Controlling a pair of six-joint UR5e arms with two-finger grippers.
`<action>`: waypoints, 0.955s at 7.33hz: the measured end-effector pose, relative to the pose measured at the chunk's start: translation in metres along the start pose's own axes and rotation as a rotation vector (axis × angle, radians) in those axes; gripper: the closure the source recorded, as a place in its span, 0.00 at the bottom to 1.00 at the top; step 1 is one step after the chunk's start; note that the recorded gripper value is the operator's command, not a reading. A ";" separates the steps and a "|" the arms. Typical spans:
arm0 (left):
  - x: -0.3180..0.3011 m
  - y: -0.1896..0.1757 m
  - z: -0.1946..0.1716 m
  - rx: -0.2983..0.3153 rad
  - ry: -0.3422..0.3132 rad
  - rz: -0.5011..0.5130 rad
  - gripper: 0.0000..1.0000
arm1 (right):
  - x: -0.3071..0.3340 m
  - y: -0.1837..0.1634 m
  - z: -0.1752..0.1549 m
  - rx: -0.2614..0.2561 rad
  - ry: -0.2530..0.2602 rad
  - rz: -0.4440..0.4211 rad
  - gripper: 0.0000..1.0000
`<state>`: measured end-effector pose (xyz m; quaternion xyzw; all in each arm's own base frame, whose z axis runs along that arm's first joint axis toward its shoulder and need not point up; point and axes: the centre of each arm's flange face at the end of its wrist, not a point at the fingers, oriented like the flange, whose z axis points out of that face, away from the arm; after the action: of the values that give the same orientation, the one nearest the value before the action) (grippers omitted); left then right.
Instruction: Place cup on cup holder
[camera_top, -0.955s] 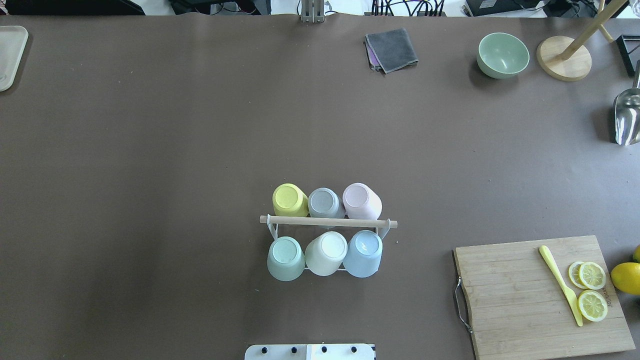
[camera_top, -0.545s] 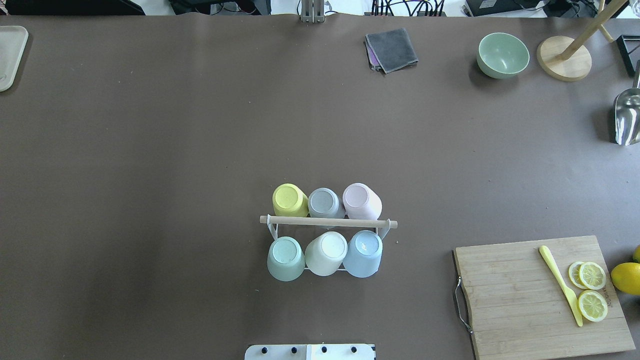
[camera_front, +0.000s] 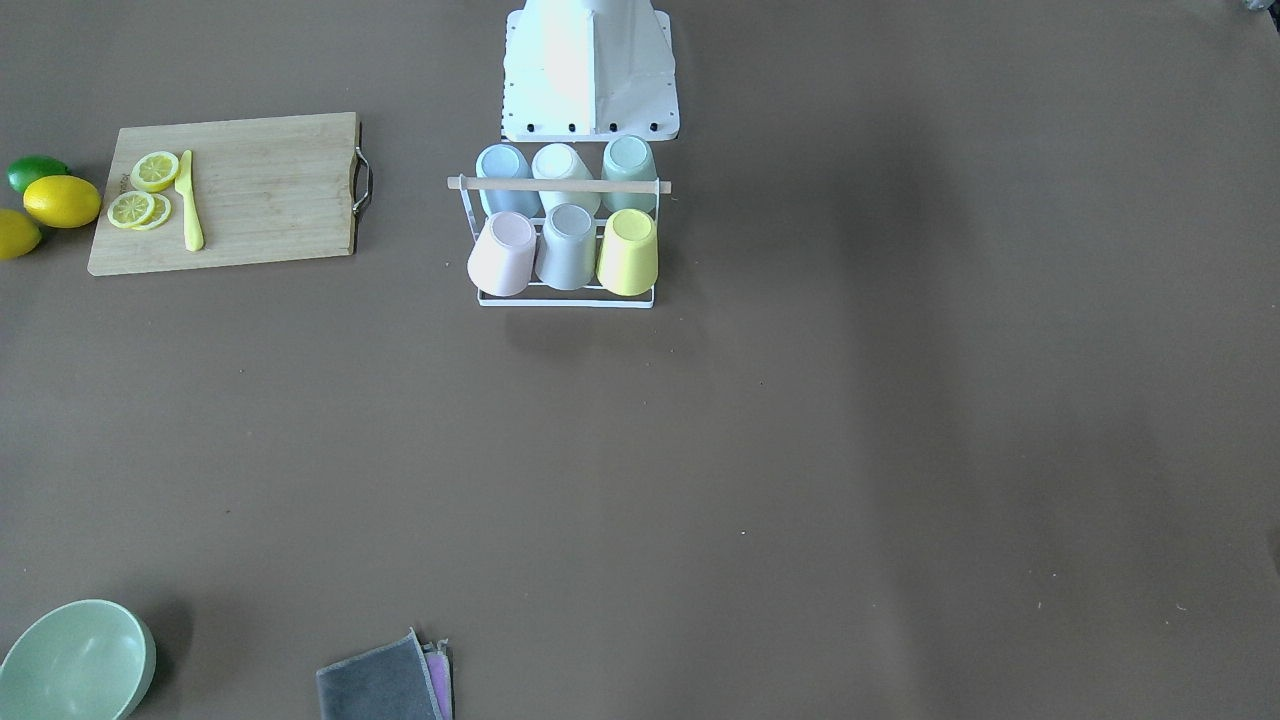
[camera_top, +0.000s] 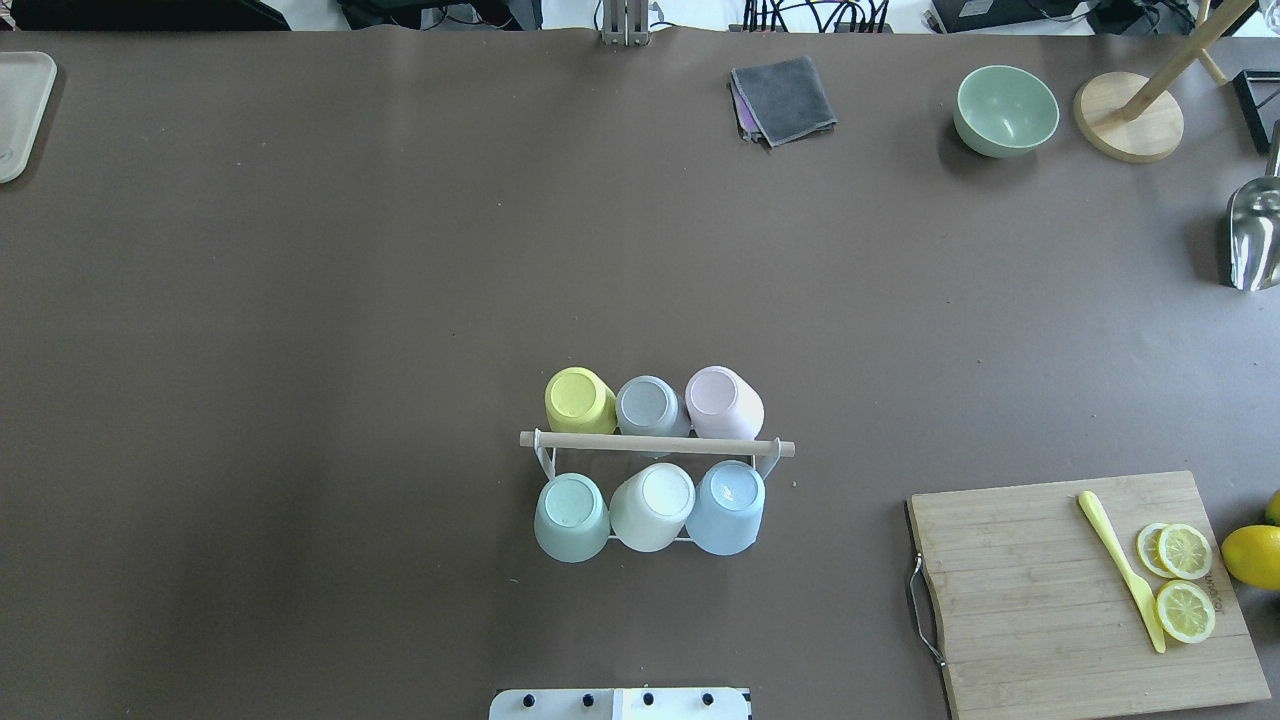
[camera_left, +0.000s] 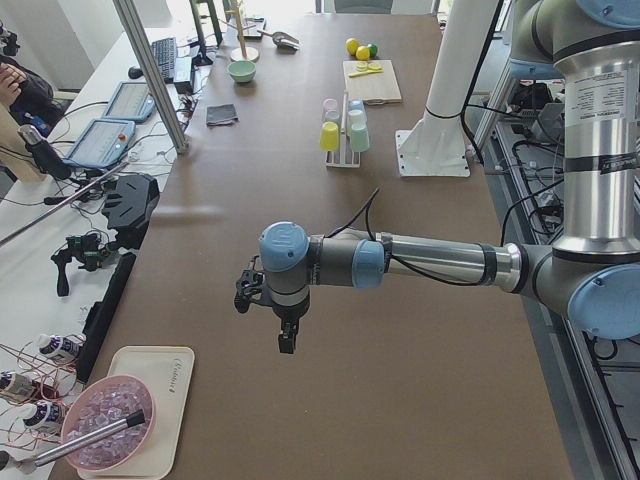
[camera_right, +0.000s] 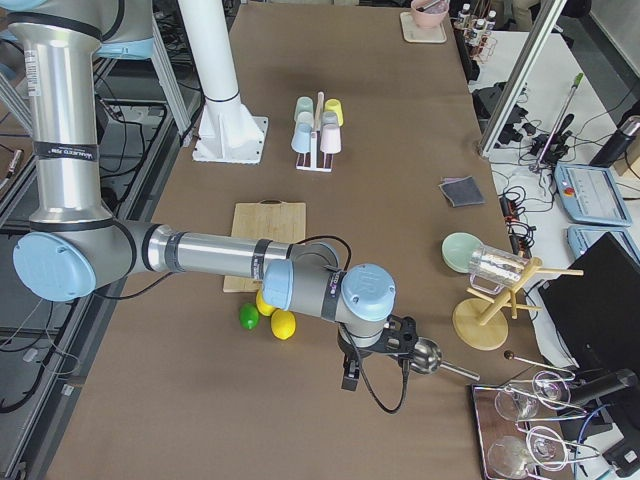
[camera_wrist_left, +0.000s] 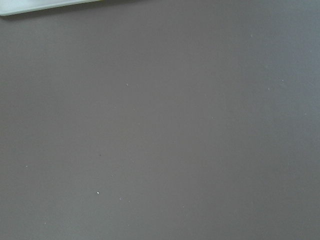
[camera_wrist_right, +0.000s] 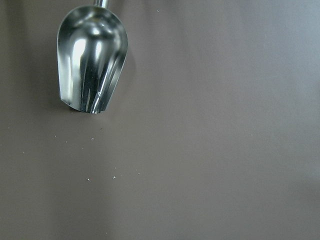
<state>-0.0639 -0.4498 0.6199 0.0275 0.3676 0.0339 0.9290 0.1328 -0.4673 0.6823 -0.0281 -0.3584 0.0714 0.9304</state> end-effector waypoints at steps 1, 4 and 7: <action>0.000 0.000 0.000 0.000 0.000 0.000 0.01 | 0.000 0.003 0.003 -0.013 0.004 0.005 0.00; 0.000 0.000 0.000 0.000 0.001 0.000 0.01 | 0.001 0.008 0.009 -0.033 -0.001 0.018 0.00; -0.001 0.001 0.000 -0.001 0.002 -0.001 0.01 | -0.002 0.009 0.014 -0.050 -0.005 0.019 0.00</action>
<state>-0.0643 -0.4491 0.6205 0.0269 0.3683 0.0336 0.9287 0.1212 -0.4592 0.6900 -0.0546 -0.3622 0.0711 0.9278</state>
